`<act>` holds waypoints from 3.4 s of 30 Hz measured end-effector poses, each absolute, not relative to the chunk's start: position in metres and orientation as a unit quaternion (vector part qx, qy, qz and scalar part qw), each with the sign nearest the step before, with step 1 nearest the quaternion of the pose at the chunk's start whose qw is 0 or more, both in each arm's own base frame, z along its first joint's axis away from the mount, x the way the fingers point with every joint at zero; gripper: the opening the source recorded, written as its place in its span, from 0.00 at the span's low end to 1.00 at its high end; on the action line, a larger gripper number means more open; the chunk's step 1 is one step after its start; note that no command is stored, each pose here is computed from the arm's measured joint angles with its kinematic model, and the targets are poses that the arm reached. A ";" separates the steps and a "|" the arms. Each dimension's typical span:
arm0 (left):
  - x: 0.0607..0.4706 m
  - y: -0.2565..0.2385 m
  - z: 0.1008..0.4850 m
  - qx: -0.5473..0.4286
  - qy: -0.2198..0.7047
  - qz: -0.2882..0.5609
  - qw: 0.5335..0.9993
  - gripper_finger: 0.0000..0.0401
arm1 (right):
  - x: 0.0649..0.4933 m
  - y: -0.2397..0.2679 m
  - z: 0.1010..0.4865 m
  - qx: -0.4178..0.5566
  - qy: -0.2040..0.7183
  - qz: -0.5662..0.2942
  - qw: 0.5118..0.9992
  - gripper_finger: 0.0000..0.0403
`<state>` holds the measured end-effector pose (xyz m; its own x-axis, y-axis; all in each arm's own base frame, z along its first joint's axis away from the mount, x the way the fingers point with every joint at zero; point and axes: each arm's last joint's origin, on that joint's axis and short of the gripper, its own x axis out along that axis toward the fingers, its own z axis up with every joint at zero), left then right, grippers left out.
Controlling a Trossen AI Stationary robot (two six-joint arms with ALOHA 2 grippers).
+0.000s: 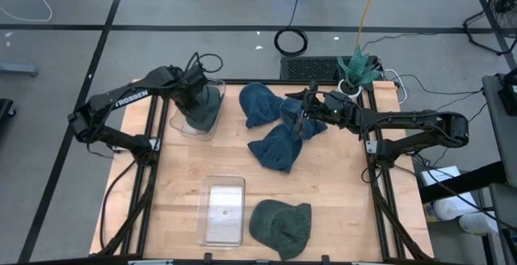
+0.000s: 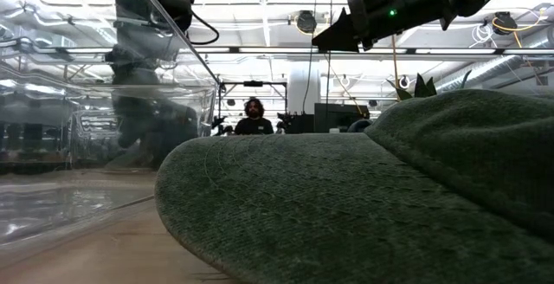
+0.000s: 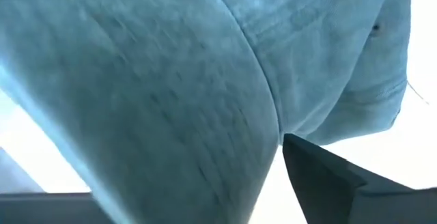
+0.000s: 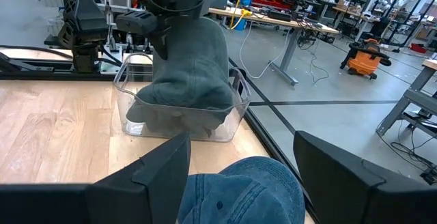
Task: Pick & Place hat
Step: Put the top green cap into the top transparent bin
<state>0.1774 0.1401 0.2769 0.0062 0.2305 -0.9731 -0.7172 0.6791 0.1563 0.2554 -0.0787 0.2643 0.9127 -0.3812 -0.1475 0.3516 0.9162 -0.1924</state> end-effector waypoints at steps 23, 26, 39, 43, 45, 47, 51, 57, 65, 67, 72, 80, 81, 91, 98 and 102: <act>0.158 0.137 0.280 -0.091 0.683 0.445 0.572 0.64 | 0.255 -0.079 0.264 -0.076 0.090 -0.188 0.975 0.61; 0.157 0.137 0.280 -0.084 0.682 0.452 0.568 0.64 | 0.255 -0.079 0.264 -0.076 0.090 -0.188 0.975 0.61; 0.131 0.163 0.278 -0.230 0.636 0.504 0.537 0.51 | 0.256 -0.079 0.264 -0.076 0.090 -0.187 0.975 0.61; 0.121 0.185 0.277 -0.299 0.594 0.428 0.612 0.39 | 0.255 -0.079 0.264 -0.076 0.090 -0.186 0.975 0.61; 0.118 0.191 0.277 -0.322 0.575 0.409 0.632 0.34 | 0.255 -0.078 0.264 -0.075 0.093 -0.186 0.975 0.61; 0.116 0.192 0.277 -0.330 0.570 0.393 0.642 0.31 | 0.255 -0.078 0.263 -0.075 0.096 -0.185 0.975 0.61; 0.115 0.193 0.277 -0.330 0.569 0.372 0.655 0.28 | 0.255 -0.078 0.262 -0.074 0.101 -0.185 0.975 0.61; 0.115 0.194 0.277 -0.332 0.564 0.343 0.674 0.24 | 0.255 -0.078 0.262 -0.075 0.102 -0.184 0.975 0.61; 0.117 0.194 0.267 -0.320 0.564 0.318 0.692 0.03 | 0.255 -0.078 0.262 -0.075 0.101 -0.184 0.975 0.61; 0.117 0.194 0.265 -0.314 0.568 0.309 0.696 0.04 | 0.255 -0.078 0.262 -0.075 0.101 -0.184 0.975 0.61; 0.119 0.194 0.269 -0.317 0.549 0.271 0.724 0.02 | 0.255 -0.078 0.262 -0.075 0.101 -0.184 0.975 0.61; 0.123 0.194 0.280 -0.316 0.519 0.231 0.759 0.01 | 0.255 -0.078 0.262 -0.074 0.101 -0.184 0.975 0.61; 0.123 0.194 0.283 -0.314 0.514 0.227 0.766 0.00 | 0.255 -0.078 0.262 -0.074 0.101 -0.184 0.975 0.61; 0.115 0.172 0.352 -0.264 0.394 0.205 0.856 0.00 | 0.255 -0.078 0.262 -0.074 0.101 -0.185 0.975 0.61; 0.106 0.140 0.412 -0.202 0.223 0.113 0.947 0.00 | 0.255 -0.078 0.262 -0.075 0.101 -0.185 0.975 0.61; 0.103 0.127 0.428 -0.201 0.176 0.138 0.954 0.00 | 0.255 -0.078 0.262 -0.068 0.100 -0.185 0.975 0.61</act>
